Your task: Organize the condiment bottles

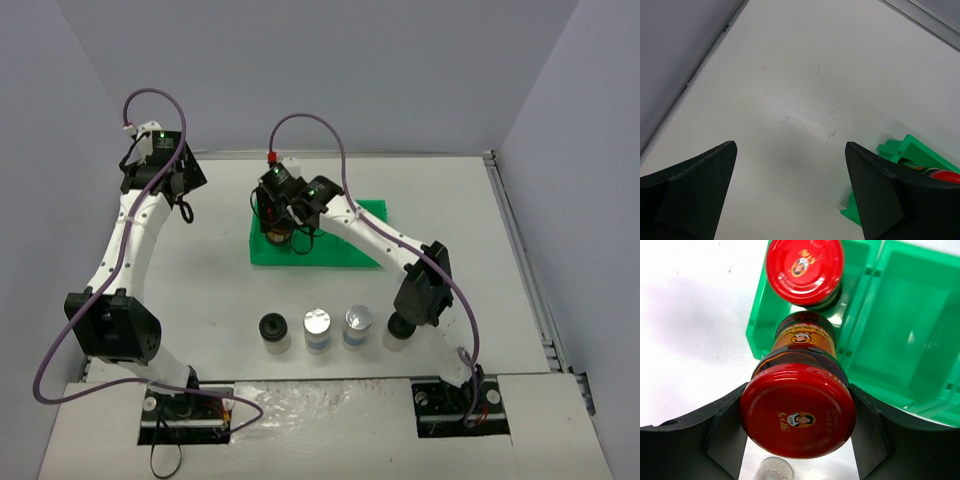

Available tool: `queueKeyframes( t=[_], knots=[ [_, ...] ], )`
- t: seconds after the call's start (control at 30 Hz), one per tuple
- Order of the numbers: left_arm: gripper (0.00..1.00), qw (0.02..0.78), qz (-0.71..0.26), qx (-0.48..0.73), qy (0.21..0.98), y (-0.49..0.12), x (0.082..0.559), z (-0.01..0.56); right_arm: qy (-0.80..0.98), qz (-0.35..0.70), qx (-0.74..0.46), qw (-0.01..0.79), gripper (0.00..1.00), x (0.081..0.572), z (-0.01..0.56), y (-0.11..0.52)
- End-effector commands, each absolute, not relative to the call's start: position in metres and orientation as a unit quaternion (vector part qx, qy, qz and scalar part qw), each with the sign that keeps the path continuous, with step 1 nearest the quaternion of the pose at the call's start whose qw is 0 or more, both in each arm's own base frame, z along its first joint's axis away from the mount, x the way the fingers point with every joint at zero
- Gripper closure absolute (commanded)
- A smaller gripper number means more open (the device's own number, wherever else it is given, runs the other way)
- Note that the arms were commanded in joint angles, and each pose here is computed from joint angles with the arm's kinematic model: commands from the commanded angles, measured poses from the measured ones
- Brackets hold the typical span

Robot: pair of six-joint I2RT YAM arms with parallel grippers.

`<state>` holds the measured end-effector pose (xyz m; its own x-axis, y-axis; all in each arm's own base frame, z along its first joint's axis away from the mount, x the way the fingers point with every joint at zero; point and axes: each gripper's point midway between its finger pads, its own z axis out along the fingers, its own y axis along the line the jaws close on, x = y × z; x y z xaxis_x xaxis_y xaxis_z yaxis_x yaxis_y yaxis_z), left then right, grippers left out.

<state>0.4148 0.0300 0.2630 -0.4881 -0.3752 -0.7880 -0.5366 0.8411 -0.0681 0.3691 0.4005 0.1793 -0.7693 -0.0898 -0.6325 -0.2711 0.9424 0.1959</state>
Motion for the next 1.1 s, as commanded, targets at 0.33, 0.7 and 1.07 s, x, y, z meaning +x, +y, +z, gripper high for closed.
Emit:
queueKeyframes(
  t=[0.33,0.7,1.07],
  knots=[
    [0.12,0.469,0.072,-0.270,0.838,0.030,0.410,0.292,0.903,0.172,-0.092,0.384,1.00,0.381,0.212,0.423],
    [0.12,0.468,0.073,-0.266,0.840,0.031,0.407,0.292,0.910,0.160,-0.097,0.370,1.00,0.382,0.179,0.428],
    [0.12,0.468,0.072,-0.263,0.841,0.030,0.406,0.291,0.920,0.140,-0.100,0.353,1.00,0.381,0.148,0.428]
  ],
)
